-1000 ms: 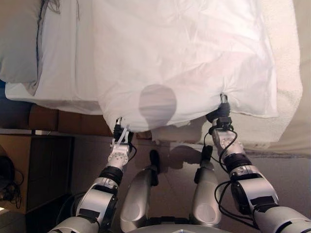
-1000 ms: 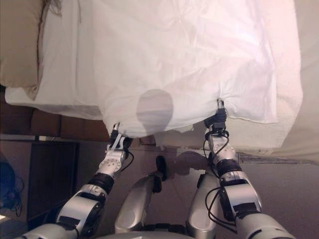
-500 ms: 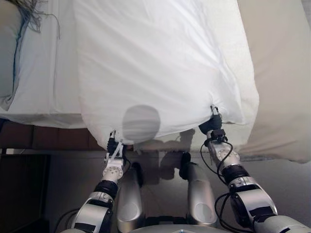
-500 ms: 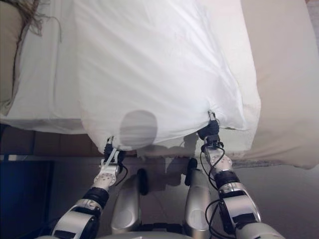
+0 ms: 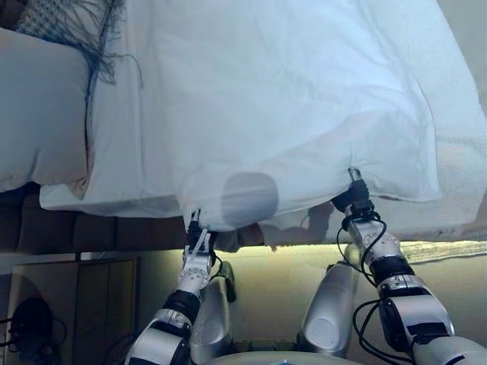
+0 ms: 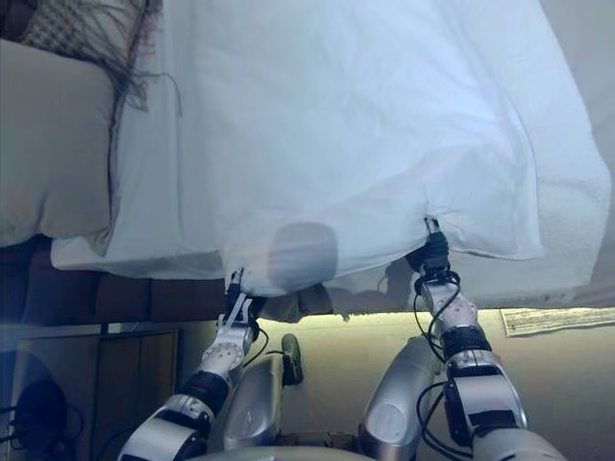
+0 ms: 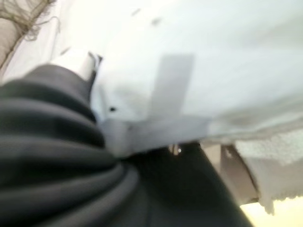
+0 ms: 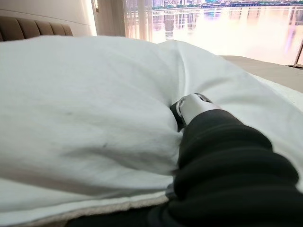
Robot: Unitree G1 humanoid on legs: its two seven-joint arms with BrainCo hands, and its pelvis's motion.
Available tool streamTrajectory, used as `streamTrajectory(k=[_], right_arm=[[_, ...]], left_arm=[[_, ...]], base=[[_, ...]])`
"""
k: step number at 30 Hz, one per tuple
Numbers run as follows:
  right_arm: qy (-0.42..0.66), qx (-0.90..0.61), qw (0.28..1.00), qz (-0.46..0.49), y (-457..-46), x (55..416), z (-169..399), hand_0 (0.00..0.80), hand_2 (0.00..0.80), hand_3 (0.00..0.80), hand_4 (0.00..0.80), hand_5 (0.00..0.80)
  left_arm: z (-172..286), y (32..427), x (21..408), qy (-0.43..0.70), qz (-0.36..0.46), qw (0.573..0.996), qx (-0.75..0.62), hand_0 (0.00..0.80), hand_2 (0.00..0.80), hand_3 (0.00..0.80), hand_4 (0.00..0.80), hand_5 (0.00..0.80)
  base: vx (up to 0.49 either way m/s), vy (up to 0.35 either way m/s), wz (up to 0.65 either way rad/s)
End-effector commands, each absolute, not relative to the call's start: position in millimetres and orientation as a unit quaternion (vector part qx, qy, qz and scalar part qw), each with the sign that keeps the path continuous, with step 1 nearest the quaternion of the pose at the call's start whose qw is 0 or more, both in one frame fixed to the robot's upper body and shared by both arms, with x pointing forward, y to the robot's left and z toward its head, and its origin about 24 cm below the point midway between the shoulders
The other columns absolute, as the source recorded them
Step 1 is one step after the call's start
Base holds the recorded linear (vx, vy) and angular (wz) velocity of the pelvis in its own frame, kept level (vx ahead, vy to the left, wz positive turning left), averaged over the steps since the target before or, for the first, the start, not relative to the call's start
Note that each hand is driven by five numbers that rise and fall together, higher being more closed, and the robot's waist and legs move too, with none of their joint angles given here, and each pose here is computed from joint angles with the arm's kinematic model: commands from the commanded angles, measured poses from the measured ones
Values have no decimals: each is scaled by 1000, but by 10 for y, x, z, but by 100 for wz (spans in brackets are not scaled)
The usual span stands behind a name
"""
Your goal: Make the bed neatly
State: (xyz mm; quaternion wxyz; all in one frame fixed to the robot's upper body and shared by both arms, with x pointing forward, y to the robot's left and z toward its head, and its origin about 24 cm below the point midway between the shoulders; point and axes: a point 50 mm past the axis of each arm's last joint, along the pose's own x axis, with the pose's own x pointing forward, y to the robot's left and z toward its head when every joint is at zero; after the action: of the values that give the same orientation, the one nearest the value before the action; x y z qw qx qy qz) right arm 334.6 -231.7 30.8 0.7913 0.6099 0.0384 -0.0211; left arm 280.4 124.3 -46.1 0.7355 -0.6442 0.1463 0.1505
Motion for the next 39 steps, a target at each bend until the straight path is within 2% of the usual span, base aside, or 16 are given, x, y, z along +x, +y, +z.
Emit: streamTrajectory(k=[1,5,8,10,12,16,19,24,27,31,34,36,39], right_arm=[[-20,627,779,-12,-2434,3373,507,800,800,800,800,800],[-19,669,741,-50,-2326,3227,250,800,800,800,800,800],[22,680,730,-71,-2065,2879,-172,800,800,800,800,800],[31,678,730,-78,-2008,2773,-291,800,800,800,800,800],[21,674,735,-75,-2009,2822,-272,800,800,800,800,800],[15,682,729,-57,-1977,3011,-147,800,800,800,800,800],[24,653,755,-49,-1945,2977,-168,800,800,800,800,800],[19,651,756,-67,-2009,2850,-264,800,800,800,800,800],[15,647,760,-58,-1982,2882,-228,800,800,800,800,800],[0,656,753,-49,-1932,2946,-165,800,800,800,800,800],[13,657,753,-34,-1942,2899,-214,800,800,800,800,800],[16,647,762,-23,-1976,2935,-182,800,800,800,800,800],[-1,643,766,-19,-2074,3096,-5,800,800,800,800,800]], left_arm=[[-314,1470,2914,100,162,759,-622,800,800,800,800,800],[-313,1726,2918,118,175,797,-566,800,800,800,800,800],[-354,1989,2803,110,207,803,-548,800,800,800,800,800],[-371,2025,2787,111,203,817,-528,800,800,800,800,800],[-353,1977,2837,117,196,821,-523,800,800,800,800,800],[-423,1918,2855,113,191,798,-560,800,800,800,800,800],[-500,1895,2798,119,200,783,-577,800,800,800,800,800],[-527,1869,2768,132,195,790,-566,800,800,800,800,800],[-421,1903,2849,117,190,803,-552,800,800,800,800,800],[-205,1859,2990,64,158,798,-578,800,800,800,800,800],[-353,1980,2840,75,193,785,-583,800,800,800,800,800],[-437,2006,2789,73,209,769,-600,800,800,800,800,800],[-423,1845,2848,67,194,770,-604,800,800,800,800,800]], base=[[-10,88,7],[107,149,21],[13,146,5],[-94,-14,-38],[-163,-11,27],[-92,57,50],[44,106,-12],[72,46,2],[-61,1,2],[-219,-174,-10],[35,-26,9],[35,202,-26],[-14,424,-29]])
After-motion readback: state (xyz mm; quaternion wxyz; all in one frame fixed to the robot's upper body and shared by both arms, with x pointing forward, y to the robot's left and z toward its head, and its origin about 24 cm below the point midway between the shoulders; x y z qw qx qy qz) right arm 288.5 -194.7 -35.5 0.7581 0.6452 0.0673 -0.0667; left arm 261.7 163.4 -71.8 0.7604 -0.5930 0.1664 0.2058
